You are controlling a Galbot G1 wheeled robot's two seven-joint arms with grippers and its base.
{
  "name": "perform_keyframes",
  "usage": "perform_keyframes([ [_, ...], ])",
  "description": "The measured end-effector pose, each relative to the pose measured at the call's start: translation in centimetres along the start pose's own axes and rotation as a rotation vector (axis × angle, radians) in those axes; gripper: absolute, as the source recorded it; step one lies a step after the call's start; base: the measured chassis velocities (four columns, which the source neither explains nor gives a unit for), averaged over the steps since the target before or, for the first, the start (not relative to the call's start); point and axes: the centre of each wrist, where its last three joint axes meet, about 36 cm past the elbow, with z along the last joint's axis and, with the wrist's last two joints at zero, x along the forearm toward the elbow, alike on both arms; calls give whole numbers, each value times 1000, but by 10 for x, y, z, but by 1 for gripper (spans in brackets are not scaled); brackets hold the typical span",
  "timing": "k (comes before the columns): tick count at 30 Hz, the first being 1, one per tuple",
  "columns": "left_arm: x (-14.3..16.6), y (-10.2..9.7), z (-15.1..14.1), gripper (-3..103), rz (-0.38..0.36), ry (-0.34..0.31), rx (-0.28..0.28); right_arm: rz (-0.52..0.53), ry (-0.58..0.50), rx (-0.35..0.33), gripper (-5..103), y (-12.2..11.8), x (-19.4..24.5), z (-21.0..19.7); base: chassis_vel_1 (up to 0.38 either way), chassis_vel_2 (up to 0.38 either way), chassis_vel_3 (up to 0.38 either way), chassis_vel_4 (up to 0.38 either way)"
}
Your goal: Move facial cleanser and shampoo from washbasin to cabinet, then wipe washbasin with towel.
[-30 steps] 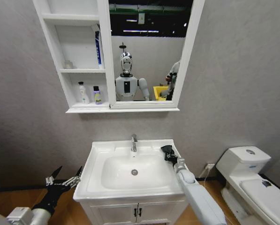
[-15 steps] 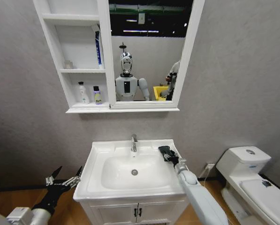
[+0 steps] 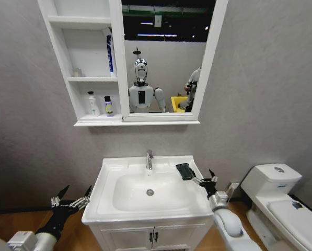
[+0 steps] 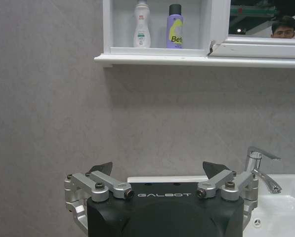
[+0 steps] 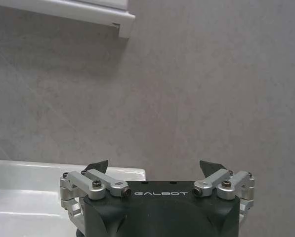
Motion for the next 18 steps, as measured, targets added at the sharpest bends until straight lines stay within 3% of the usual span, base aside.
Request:
perform_keyframes([
  [9, 0, 0, 0, 100, 0, 0, 0, 38, 27, -11, 100, 0, 109, -41, 0, 0, 0, 0],
  [18, 0, 0, 0, 100, 0, 0, 0, 16, 68, -36, 100, 27, 137, -75, 0, 0, 0, 0],
])
